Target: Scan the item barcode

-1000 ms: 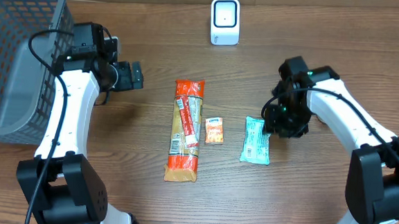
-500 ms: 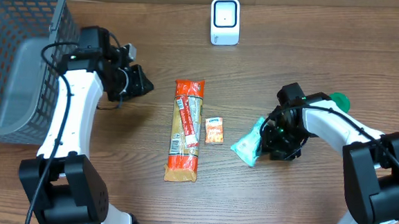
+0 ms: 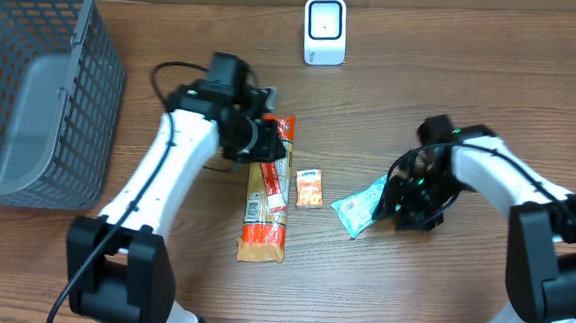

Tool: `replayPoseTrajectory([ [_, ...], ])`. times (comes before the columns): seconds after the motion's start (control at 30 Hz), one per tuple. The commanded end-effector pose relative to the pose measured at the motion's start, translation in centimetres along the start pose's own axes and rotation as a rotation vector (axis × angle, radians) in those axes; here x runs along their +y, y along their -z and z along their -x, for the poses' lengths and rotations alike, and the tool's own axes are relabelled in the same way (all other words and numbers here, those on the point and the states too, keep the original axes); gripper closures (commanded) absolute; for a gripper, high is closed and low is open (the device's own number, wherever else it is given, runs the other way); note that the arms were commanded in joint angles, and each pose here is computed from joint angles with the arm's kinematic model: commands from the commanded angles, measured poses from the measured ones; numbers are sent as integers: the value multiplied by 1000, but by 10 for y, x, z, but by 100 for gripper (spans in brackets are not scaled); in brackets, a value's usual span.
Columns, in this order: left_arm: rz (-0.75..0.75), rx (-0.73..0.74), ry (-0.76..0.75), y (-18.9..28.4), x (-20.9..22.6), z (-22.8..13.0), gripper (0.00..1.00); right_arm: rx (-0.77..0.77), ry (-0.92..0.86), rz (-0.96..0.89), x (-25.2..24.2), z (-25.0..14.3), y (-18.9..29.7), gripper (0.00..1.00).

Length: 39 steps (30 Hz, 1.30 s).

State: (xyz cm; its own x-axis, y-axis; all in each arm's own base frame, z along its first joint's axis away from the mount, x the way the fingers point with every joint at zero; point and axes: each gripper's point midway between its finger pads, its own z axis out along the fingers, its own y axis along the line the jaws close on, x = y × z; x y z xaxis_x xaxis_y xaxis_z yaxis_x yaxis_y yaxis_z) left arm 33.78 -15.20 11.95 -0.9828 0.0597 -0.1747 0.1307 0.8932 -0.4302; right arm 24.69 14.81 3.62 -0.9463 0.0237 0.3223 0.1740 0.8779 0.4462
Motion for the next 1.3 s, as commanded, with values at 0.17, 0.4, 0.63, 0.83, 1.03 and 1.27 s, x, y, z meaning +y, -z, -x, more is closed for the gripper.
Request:
replayPoseTrajectory([
  [0.17,36,43,-18,-51,-60,-18,96,-199,55,-24,-12,41,40,41],
  [0.4,72,138,-22,-113,-73,-40,96,-256,59,-90,-24,54,45,30],
  [0.63,116,222,-4,-146,-59,-57,96,-259,63,-90,-25,54,43,31],
  [0.83,128,243,3,-154,-53,-61,95,-233,64,-46,-26,48,28,31],
  [1.03,124,235,0,-155,-54,-59,93,-228,104,25,-22,45,13,32],
  [1.27,120,229,2,-153,-55,-55,96,-245,117,41,-24,47,5,32],
])
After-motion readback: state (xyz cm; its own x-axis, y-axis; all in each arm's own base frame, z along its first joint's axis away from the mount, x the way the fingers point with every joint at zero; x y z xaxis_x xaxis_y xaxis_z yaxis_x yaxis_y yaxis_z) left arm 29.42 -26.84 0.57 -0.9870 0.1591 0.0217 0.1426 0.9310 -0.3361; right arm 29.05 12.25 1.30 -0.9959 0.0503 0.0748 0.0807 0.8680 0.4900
